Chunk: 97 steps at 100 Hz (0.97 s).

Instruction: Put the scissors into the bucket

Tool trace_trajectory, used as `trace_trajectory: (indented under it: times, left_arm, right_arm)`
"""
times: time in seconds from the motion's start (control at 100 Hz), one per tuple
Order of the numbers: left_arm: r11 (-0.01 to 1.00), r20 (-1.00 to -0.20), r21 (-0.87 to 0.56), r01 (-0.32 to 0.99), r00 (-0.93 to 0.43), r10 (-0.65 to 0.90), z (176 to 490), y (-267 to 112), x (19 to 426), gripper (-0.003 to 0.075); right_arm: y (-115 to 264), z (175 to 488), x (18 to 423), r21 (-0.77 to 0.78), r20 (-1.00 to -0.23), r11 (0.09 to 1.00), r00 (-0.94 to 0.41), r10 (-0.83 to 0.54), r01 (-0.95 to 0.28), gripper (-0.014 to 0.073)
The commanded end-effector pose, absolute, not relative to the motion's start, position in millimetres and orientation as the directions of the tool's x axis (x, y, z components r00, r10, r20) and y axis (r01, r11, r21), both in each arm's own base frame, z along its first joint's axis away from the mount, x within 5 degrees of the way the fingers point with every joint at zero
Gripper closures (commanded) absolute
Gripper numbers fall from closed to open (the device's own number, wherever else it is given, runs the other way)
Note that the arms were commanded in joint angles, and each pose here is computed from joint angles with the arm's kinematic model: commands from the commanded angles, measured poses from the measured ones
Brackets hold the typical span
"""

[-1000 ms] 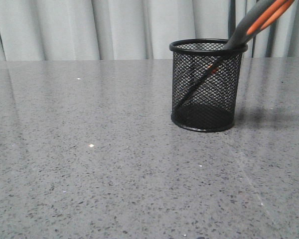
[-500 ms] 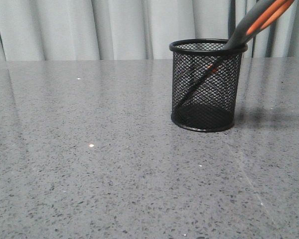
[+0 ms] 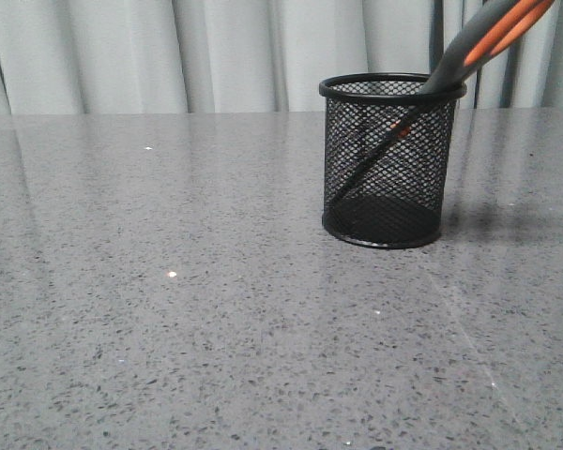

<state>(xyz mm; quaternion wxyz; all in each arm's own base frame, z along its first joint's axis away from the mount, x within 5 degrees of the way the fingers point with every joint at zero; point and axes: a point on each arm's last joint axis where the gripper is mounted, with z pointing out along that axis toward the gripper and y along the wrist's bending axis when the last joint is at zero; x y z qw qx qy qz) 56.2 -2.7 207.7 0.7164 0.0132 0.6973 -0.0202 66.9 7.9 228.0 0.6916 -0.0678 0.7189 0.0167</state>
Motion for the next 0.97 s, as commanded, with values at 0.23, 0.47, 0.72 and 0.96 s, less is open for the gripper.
trace_trajectory:
  times: [0.23,0.47,0.72,0.96]
  left_arm:
    - [0.999,-0.996,-0.027,0.043,0.085,-0.03,202,-2,56,0.074]
    - [0.999,-0.996,-0.027,0.043,0.085,-0.03,202,-2,56,0.074]
    - [0.999,-0.996,-0.027,0.043,0.085,-0.03,202,-2,56,0.074]
    - [0.999,-0.996,-0.027,0.043,0.085,-0.03,202,-2,56,0.074]
  right_arm:
    - [1,195,55,-0.021,-0.999,1.0,-0.038,-0.021,-0.022,0.065]
    - [1,198,55,-0.046,-0.999,0.999,-0.019,-0.046,-0.019,0.065]
    - [1,198,55,-0.046,-0.999,0.999,-0.011,-0.046,-0.019,0.065]
    - [1,198,55,-0.046,-0.999,0.999,-0.011,-0.046,-0.019,0.065]
